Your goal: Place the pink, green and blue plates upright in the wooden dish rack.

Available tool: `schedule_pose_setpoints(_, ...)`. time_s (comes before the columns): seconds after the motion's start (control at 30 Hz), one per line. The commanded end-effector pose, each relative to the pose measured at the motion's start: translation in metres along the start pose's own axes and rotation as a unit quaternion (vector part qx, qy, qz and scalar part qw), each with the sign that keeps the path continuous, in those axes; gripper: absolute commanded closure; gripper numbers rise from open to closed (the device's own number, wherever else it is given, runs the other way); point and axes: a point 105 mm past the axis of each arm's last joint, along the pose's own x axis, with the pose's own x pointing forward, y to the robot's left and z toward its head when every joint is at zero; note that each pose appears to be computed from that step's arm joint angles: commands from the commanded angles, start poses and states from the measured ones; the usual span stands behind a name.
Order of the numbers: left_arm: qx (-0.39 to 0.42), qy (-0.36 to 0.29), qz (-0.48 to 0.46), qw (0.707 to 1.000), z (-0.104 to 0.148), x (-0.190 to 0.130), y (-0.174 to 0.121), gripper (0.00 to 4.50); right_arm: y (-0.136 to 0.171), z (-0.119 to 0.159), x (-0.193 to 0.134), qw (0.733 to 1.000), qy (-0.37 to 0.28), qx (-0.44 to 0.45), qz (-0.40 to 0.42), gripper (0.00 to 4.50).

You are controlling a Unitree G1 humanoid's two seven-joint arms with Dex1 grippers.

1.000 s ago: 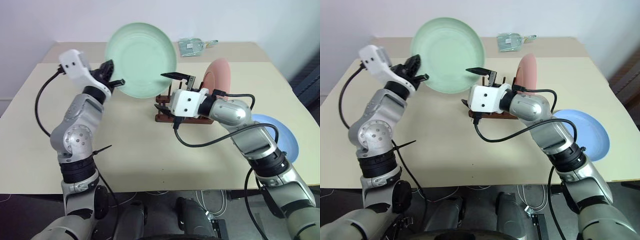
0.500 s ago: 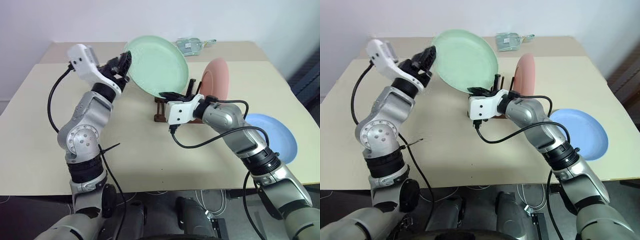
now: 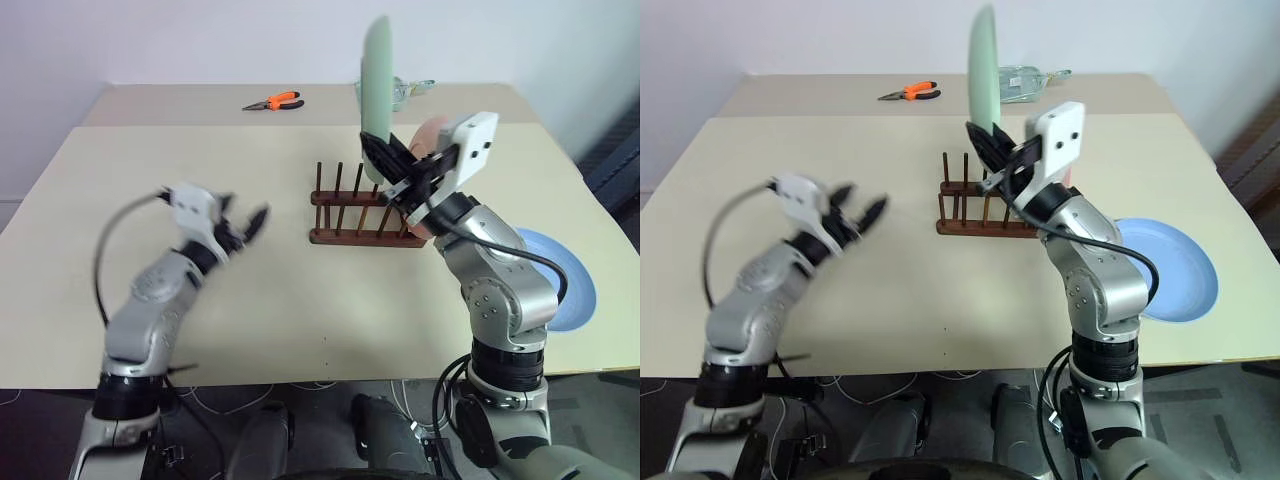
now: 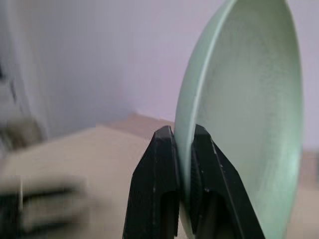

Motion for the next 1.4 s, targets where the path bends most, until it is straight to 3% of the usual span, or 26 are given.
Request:
schedule_pose_setpoints(0.03, 0.012, -0.025, -0.07, 0.997, 0.012, -0.002, -0.027, 0.87, -0.001, 0.014, -0.004, 0.999, -0.021, 0.04, -0.015, 4.5)
schedule_pose_setpoints(0.33, 0.01, -0.011, -0.098, 0.995, 0.006, -0.007, -0.039, 0.87, -0.005, 0.002, -0.005, 0.997, 0.016, 0.077, -0.012, 4.5)
schedule_pose_setpoints(0.7, 0.006, -0.009, -0.098, 0.995, 0.004, -0.009, -0.043, 0.87, 0.011, 0.03, -0.002, 0.998, -0.019, 0.049, 0.029, 4.5)
schedule_pose_setpoints(1.03, 0.005, -0.009, -0.103, 0.995, 0.003, -0.007, -0.046, 0.87, -0.001, -0.007, -0.003, 0.996, 0.047, 0.07, 0.01, 4.5)
schedule_pose_setpoints(1.13, 0.007, -0.008, -0.104, 0.995, 0.003, -0.007, -0.046, 0.81, -0.005, -0.008, -0.001, 0.998, 0.054, 0.034, 0.005, 3.53)
schedule_pose_setpoints(1.3, 0.007, -0.008, -0.106, 0.994, 0.003, -0.006, -0.046, 0.81, -0.003, 0.018, 0.001, 0.989, 0.032, -0.141, 0.026, 1.15)
schedule_pose_setpoints(1.4, 0.009, -0.004, -0.118, 0.993, 0.002, -0.003, -0.049, 0.81, -0.005, 0.052, -0.01, 0.968, 0.011, -0.248, 0.045, 1.15)
